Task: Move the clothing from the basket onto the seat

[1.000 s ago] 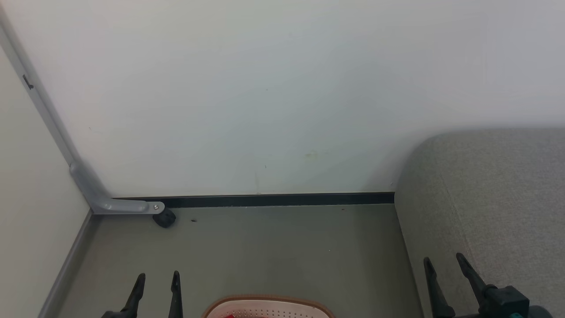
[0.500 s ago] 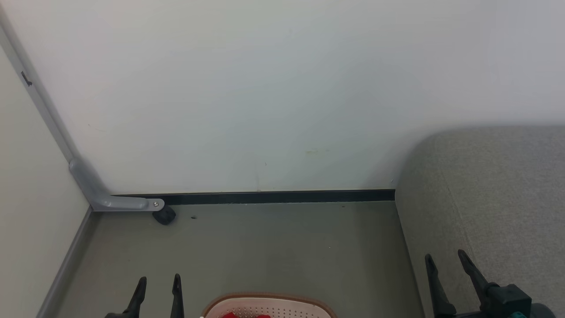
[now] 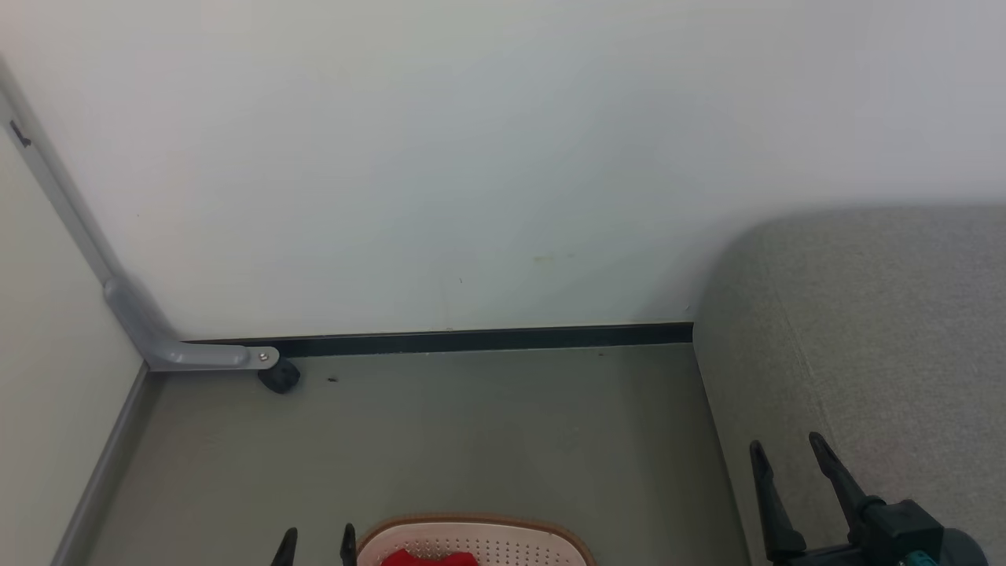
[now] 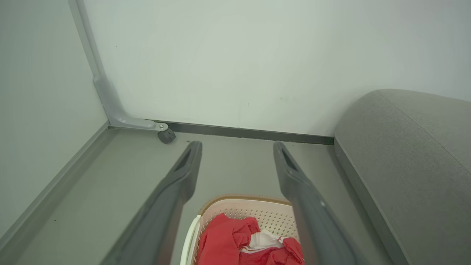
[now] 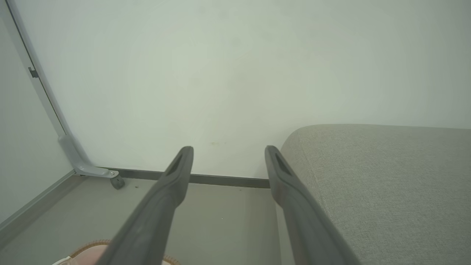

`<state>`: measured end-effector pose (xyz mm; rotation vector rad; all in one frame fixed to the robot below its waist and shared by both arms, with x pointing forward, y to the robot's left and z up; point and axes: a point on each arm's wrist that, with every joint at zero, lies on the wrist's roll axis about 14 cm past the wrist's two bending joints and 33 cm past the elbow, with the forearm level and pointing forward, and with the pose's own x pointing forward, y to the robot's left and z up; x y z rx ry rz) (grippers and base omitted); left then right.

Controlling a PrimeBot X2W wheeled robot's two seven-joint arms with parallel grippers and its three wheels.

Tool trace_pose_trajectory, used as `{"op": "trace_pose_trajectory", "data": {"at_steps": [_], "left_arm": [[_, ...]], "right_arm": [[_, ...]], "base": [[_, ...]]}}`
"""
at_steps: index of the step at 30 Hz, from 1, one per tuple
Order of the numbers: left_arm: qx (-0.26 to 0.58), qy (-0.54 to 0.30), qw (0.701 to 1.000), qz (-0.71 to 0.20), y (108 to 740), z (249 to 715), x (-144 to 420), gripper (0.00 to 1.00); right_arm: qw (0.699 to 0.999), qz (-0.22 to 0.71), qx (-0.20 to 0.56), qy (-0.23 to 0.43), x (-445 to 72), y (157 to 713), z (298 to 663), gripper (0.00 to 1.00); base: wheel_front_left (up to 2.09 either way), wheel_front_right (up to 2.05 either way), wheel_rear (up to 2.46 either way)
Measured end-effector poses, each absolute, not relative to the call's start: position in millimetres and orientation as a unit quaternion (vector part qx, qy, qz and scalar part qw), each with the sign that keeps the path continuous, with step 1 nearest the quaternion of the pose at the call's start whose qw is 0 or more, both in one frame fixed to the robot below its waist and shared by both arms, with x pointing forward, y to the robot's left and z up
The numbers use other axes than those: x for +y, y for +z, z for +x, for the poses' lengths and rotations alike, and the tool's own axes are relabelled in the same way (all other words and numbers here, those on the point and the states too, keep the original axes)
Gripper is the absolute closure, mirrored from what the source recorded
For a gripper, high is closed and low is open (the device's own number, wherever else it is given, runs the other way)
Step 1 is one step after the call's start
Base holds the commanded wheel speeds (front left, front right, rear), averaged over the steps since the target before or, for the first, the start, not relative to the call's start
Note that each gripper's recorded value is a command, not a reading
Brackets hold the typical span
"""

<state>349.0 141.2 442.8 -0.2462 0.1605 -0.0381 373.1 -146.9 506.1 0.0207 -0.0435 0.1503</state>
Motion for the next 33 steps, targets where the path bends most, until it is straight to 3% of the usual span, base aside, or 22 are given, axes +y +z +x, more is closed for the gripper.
{"op": "trace_pose_trajectory", "data": {"at_steps": [15, 33], "left_arm": [[0.209, -0.100, 0.963, -0.136, 380.6, 341.3, 80.0, 0.00], [0.370, -0.178, 0.906, -0.104, 302.6, 361.0, 34.2, 0.00]], "right_arm": [[0.996, 0.012, -0.063, 0.064, -155.4, 532.2, 389.0, 0.00], [0.995, 0.022, -0.083, 0.043, -166.9, 539.2, 431.8, 0.00]], "base": [[0.00, 0.00, 0.00], [0.00, 0.00, 0.00]]}}
